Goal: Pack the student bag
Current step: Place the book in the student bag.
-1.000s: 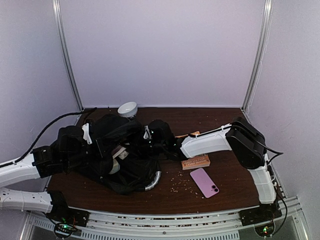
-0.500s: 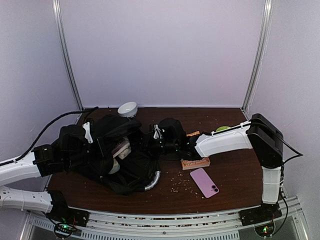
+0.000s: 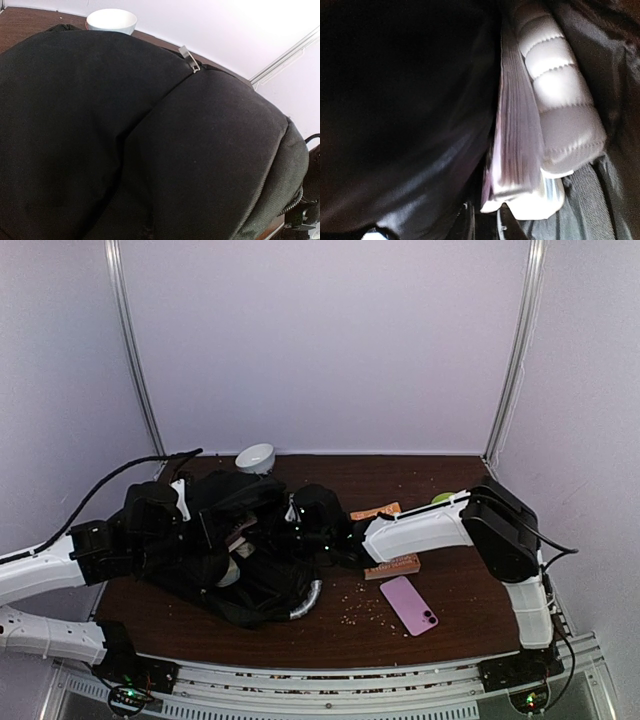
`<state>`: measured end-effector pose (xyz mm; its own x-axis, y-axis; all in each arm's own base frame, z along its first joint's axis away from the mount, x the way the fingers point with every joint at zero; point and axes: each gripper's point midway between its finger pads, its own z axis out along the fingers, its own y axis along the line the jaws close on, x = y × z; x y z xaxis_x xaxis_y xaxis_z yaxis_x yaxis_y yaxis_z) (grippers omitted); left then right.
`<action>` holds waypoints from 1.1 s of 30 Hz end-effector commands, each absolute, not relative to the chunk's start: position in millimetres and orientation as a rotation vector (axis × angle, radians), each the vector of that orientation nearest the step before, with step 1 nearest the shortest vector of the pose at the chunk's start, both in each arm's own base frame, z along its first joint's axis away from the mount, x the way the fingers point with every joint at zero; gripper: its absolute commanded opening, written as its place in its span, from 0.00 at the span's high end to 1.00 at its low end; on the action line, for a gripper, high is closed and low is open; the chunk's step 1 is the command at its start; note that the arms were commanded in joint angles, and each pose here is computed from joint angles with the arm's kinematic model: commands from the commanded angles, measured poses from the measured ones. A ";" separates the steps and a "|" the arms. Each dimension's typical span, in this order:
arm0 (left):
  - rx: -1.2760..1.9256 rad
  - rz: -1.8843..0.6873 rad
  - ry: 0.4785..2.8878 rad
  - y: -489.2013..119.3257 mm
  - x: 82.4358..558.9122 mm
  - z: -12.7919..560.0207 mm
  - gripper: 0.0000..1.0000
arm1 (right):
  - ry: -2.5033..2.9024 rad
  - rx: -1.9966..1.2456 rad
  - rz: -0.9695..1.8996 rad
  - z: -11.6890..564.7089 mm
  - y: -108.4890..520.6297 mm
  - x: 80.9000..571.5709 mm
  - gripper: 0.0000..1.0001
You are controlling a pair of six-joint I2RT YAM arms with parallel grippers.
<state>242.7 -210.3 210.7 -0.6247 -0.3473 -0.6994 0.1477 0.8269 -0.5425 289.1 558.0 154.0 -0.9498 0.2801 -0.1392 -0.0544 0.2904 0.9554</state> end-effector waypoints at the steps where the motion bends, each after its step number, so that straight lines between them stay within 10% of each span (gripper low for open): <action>1: -0.171 -0.933 1.884 -225.5 252.8 294.6 1.00 | 2.232 0.295 1.693 158.8 565.1 305.1 0.88; 13: -0.153 -1.010 1.902 -232.9 244.7 291.5 1.00 | 2.239 0.438 1.633 133.5 589.5 337.1 0.95; 25: -0.227 -0.847 1.886 -200.5 250.6 286.6 1.00 | 2.242 0.218 1.648 183.0 554.3 316.2 0.61; 33: -0.243 -0.744 1.885 -189.2 264.6 290.8 1.00 | 2.282 0.086 1.644 198.3 505.1 277.0 0.54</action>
<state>242.8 -194.6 219.7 -0.6023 -0.3578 -0.7136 0.1302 0.8380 -0.5300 291.8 527.0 177.9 -0.9425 0.2826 -0.1784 -0.0729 0.3471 0.9350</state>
